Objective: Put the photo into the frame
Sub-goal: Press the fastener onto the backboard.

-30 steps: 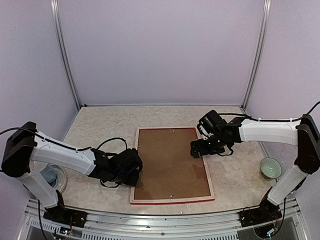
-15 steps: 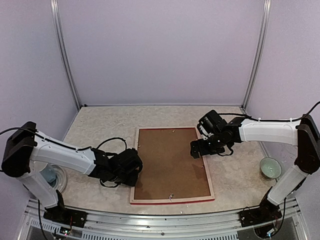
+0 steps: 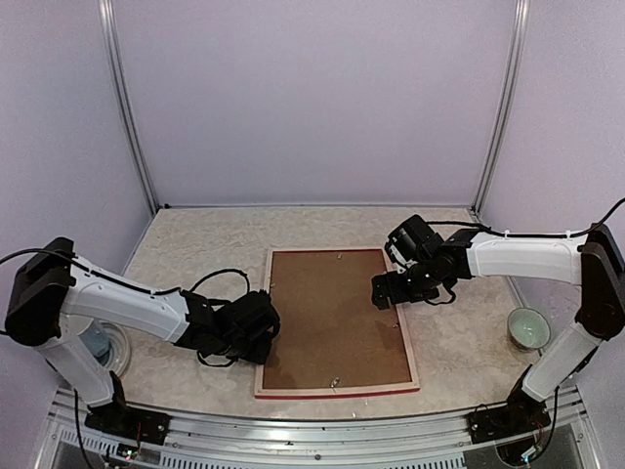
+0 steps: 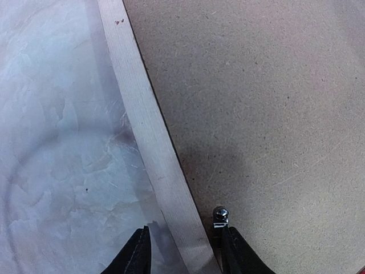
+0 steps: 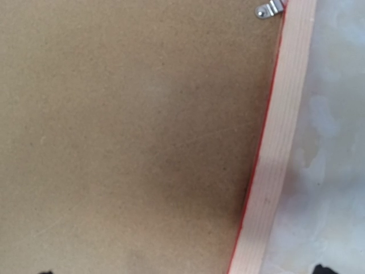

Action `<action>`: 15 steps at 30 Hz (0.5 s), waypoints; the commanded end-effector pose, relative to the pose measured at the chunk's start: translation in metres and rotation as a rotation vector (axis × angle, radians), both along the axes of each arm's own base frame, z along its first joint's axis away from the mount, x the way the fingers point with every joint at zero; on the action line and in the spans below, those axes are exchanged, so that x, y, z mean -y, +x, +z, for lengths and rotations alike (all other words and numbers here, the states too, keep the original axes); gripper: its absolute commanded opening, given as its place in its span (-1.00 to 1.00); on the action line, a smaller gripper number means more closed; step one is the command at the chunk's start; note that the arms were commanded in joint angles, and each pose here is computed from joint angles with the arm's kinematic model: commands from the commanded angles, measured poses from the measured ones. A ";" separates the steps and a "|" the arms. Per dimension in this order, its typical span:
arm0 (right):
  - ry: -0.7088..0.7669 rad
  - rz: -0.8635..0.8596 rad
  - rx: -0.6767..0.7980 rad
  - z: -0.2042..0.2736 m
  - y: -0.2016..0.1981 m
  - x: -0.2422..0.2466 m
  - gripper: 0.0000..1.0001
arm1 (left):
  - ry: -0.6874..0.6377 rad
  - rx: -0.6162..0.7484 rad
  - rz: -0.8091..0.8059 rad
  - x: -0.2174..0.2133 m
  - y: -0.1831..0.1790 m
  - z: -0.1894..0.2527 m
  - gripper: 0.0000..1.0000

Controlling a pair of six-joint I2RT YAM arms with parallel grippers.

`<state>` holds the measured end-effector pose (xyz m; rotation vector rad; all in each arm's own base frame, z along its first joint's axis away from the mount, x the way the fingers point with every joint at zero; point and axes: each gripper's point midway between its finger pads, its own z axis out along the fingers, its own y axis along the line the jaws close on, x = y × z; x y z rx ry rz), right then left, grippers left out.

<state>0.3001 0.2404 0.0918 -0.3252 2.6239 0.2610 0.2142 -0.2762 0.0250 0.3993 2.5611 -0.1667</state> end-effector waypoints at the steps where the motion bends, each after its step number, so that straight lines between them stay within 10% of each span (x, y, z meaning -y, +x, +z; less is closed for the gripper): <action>1: -0.003 0.008 0.007 0.002 0.001 -0.004 0.97 | 0.072 -0.045 -0.004 -0.013 -0.007 -0.020 -0.16; 15: -0.001 0.009 0.008 0.003 0.000 -0.004 0.97 | 0.074 -0.040 0.006 -0.015 -0.007 -0.021 -0.54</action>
